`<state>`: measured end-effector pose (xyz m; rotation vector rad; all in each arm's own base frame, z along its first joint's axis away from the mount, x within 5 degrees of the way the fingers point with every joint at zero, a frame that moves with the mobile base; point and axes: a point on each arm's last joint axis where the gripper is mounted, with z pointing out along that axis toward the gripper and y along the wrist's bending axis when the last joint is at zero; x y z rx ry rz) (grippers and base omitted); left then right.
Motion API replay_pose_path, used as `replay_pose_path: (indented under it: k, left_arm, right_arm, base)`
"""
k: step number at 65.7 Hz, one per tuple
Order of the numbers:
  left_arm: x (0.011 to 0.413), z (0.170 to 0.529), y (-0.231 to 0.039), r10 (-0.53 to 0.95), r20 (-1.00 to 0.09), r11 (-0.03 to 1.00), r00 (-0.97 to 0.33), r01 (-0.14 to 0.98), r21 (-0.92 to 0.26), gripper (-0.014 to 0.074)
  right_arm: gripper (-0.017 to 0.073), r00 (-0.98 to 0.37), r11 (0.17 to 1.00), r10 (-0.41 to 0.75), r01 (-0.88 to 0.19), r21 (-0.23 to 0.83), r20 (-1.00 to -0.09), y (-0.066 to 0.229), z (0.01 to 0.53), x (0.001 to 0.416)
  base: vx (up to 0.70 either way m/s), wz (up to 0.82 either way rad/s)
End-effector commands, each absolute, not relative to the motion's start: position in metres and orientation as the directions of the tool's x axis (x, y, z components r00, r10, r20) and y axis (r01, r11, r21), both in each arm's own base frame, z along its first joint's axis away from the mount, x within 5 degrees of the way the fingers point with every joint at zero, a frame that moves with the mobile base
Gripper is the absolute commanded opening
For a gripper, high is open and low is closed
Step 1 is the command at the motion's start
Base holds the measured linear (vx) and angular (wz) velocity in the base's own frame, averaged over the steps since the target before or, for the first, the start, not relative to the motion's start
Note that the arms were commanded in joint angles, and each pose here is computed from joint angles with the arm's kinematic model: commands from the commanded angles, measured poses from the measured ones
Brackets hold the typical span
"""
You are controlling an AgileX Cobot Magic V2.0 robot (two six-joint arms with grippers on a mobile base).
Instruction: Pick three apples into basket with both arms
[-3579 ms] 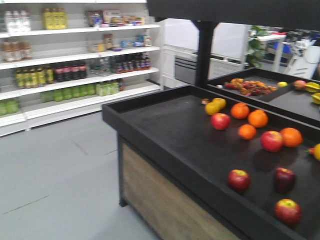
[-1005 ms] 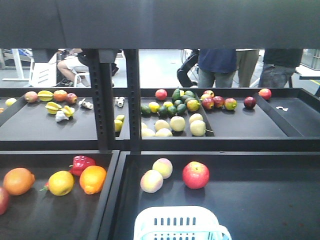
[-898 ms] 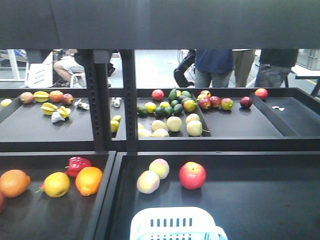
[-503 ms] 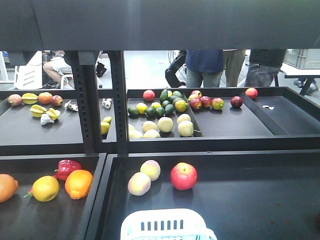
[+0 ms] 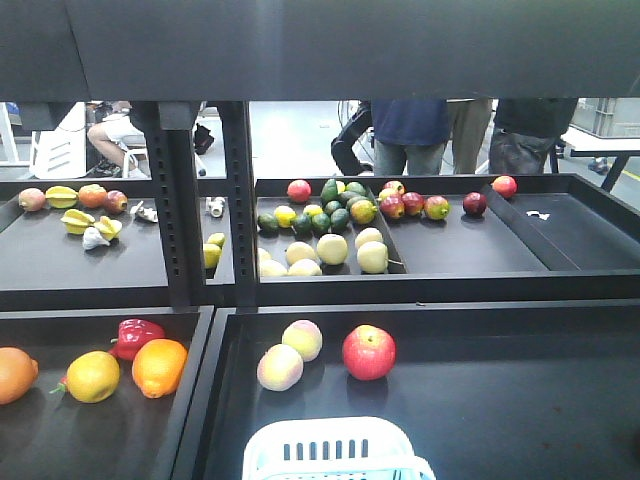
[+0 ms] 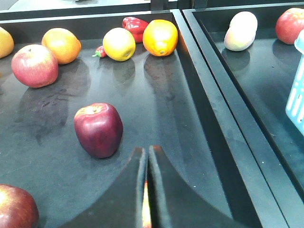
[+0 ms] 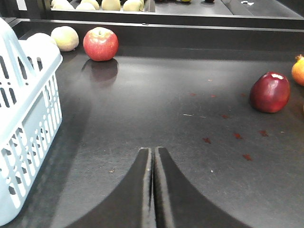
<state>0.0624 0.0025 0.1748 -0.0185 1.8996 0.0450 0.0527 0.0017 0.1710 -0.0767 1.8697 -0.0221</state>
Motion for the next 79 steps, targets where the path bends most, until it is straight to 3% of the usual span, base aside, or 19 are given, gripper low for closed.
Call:
replay_pose_path:
  k: [1, 14, 23, 27, 32, 43, 47, 58, 65, 79]
  left_arm:
    - [0.065, 0.187, 0.002, 0.01, -0.969, 0.999, -0.246, -0.034, 0.019, -0.0006]
    - [0.066, 0.192, 0.003, 0.038, -0.981, 0.998, -0.188, -0.035, 0.045, -0.0006]
    - [0.067, 0.217, 0.004, -0.085, -0.995, 0.995, 0.06, -0.047, -0.088, -0.0006]
    - [0.065, 0.232, 0.005, -0.12, -0.966, 0.991, 0.228, -0.035, -0.131, -0.0006]
    - [0.062, 0.242, 0.006, -0.186, -0.92, 0.98, 0.345, -0.008, -0.201, -0.0006]
    - [0.067, 0.239, 0.003, -0.333, -0.897, 0.942, 0.291, 0.057, -0.331, -0.0006]
    - [0.069, 0.24, 0.001, -0.337, -0.899, 0.941, 0.279, 0.085, -0.326, -0.0006]
    - [0.071, 0.259, -0.01, -0.126, -0.944, 0.987, 0.304, 0.137, -0.088, -0.0006]
    - [0.079, 0.284, -0.008, -0.056, -0.97, 0.995, 0.239, 0.098, -0.033, -0.0006]
    - [0.111, 0.343, 0.01, 0.043, -0.999, 0.994, -0.01, -0.097, 0.043, -0.0006]
  right_arm:
    - [-0.0004, -0.231, 0.998, -0.069, -0.03, -0.063, -0.97, 0.001, 0.177, 0.054]
    - [-0.0004, -0.231, 0.998, -0.069, -0.03, -0.063, -0.97, 0.001, 0.177, 0.054]
    - [-0.0004, -0.231, 0.998, -0.069, -0.03, -0.063, -0.97, 0.001, 0.177, 0.054]
    - [-0.0004, -0.231, 0.998, -0.069, -0.03, -0.063, -0.97, 0.001, 0.177, 0.054]
    - [-0.0004, -0.231, 0.998, -0.069, -0.03, -0.063, -0.97, 0.001, 0.177, 0.054]
    - [-0.0004, -0.231, 0.998, -0.069, -0.03, -0.063, -0.97, 0.001, 0.177, 0.054]
    - [-0.0004, -0.231, 0.998, -0.069, -0.03, -0.063, -0.97, 0.001, 0.177, 0.054]
    - [-0.0004, -0.23, 0.998, -0.069, -0.03, -0.063, -0.971, 0.001, 0.177, 0.054]
    - [-0.0004, -0.23, 0.998, -0.069, -0.03, -0.063, -0.971, 0.001, 0.177, 0.054]
    - [-0.0004, -0.23, 0.998, -0.069, -0.03, -0.063, -0.971, 0.001, 0.177, 0.054]
  base:
    - [0.0, 0.0]
    - [0.0, 0.0]
    - [0.0, 0.0]
    - [0.0, 0.0]
    - [0.0, 0.0]
    - [0.0, 0.0]
    - [0.0, 0.0]
    - [0.0, 0.0]
    - [0.0, 0.0]
    - [0.0, 0.0]
